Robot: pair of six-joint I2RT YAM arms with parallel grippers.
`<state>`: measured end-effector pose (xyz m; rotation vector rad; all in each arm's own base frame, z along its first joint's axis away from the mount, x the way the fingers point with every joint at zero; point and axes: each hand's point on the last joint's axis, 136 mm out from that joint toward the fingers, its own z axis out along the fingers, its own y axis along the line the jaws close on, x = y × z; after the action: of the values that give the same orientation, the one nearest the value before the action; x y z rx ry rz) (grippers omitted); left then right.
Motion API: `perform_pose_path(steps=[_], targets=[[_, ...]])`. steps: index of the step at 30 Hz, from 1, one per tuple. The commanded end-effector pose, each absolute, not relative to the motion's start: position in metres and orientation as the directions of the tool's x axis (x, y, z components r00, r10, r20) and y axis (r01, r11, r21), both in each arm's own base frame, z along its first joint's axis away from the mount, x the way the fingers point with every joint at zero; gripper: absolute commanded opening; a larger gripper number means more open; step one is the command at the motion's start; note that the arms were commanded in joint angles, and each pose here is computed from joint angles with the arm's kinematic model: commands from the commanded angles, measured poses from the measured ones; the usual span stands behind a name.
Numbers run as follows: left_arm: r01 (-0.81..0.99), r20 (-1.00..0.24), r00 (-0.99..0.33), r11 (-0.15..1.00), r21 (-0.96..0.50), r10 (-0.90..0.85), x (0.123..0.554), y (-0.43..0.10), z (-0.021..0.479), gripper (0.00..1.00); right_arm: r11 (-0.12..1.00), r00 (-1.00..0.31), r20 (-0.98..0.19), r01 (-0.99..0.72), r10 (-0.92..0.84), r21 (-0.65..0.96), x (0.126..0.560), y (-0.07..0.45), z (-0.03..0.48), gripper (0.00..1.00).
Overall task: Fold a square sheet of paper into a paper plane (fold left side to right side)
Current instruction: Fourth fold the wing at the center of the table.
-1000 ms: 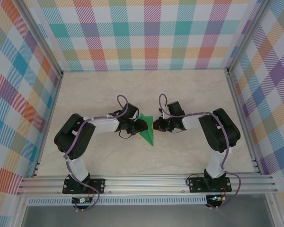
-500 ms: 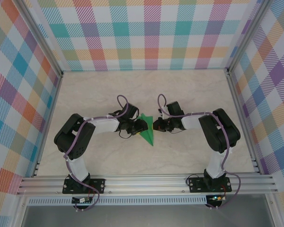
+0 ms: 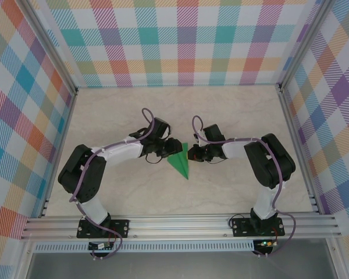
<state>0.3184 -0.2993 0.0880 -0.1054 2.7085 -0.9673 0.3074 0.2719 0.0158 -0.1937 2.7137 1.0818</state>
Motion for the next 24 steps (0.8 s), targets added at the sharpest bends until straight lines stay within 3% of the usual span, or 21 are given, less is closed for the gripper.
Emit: perform_pose_path(steps=[1,24], targets=[[0.033,-0.19,-0.974,0.753,-0.658,-0.123,0.319,-0.313,0.083,0.32,0.787,-0.985,-0.157,-0.149,-0.067,0.598,0.287,0.256,-0.008,0.03],[0.012,-0.145,-0.984,0.768,-0.64,-0.105,0.33,-0.325,0.052,0.29,0.803,-0.984,-0.151,-0.165,-0.095,0.573,0.285,0.257,-0.012,0.03]])
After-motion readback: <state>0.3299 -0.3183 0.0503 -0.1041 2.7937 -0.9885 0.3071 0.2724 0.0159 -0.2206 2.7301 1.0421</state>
